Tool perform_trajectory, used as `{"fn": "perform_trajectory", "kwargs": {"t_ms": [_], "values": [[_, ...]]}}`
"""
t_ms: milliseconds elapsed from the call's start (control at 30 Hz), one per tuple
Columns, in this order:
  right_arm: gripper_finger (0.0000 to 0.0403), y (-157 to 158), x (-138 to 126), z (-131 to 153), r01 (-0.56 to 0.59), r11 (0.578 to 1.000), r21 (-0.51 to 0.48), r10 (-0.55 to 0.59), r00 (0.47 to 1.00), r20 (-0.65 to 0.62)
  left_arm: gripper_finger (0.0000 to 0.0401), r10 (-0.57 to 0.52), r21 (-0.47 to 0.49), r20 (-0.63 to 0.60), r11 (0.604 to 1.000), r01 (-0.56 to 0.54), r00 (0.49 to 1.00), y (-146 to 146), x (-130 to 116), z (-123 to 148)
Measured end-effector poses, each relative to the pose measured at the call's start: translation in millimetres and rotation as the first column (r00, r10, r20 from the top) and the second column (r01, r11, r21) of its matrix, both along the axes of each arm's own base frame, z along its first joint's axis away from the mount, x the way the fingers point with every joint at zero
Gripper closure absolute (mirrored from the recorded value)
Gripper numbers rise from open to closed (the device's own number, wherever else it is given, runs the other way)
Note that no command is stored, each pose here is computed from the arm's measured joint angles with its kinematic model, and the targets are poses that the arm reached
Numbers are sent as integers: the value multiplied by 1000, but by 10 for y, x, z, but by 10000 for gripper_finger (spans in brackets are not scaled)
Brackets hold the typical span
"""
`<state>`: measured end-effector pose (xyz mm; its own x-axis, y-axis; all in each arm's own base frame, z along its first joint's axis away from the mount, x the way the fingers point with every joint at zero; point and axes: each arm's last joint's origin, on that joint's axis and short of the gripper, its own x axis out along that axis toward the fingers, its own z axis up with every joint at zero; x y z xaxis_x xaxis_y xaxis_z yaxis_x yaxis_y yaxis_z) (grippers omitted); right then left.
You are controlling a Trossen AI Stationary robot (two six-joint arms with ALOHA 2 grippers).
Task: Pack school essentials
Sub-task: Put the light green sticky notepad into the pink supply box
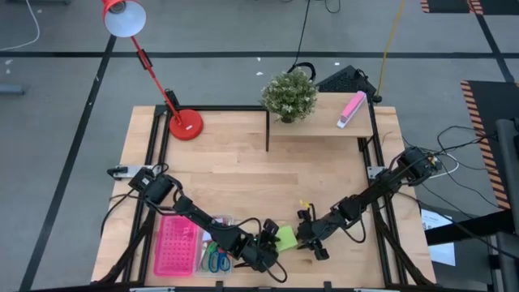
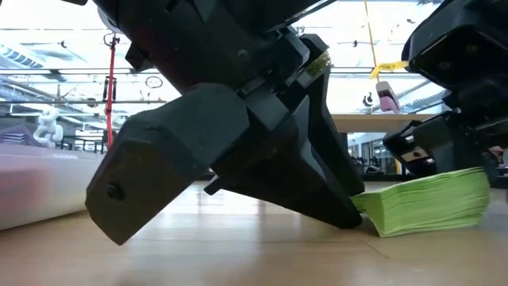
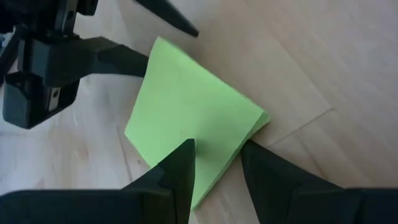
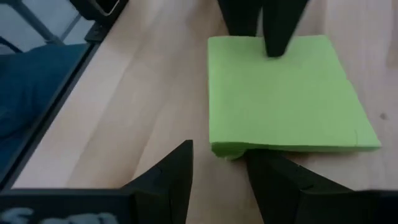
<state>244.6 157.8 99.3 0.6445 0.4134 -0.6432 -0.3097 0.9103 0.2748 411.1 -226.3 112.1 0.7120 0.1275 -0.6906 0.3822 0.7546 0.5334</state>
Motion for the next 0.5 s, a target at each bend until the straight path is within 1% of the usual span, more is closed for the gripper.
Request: {"fn": "perform_trajectory", "kwargs": {"t_ms": [300,400,500], "values": [[261,-106,67,4,44,997,67,-41,998,-40,272,13,-7,4,1000,-12,1000,1,0,0],[261,-134,82,6,43,995,87,-39,998,-53,296,12,-7,2,1000,-12,1000,0,-2,-5],[261,-164,93,3,41,994,97,-35,997,-67,336,12,-6,0,1000,-12,1000,-1,-4,-10]]}}
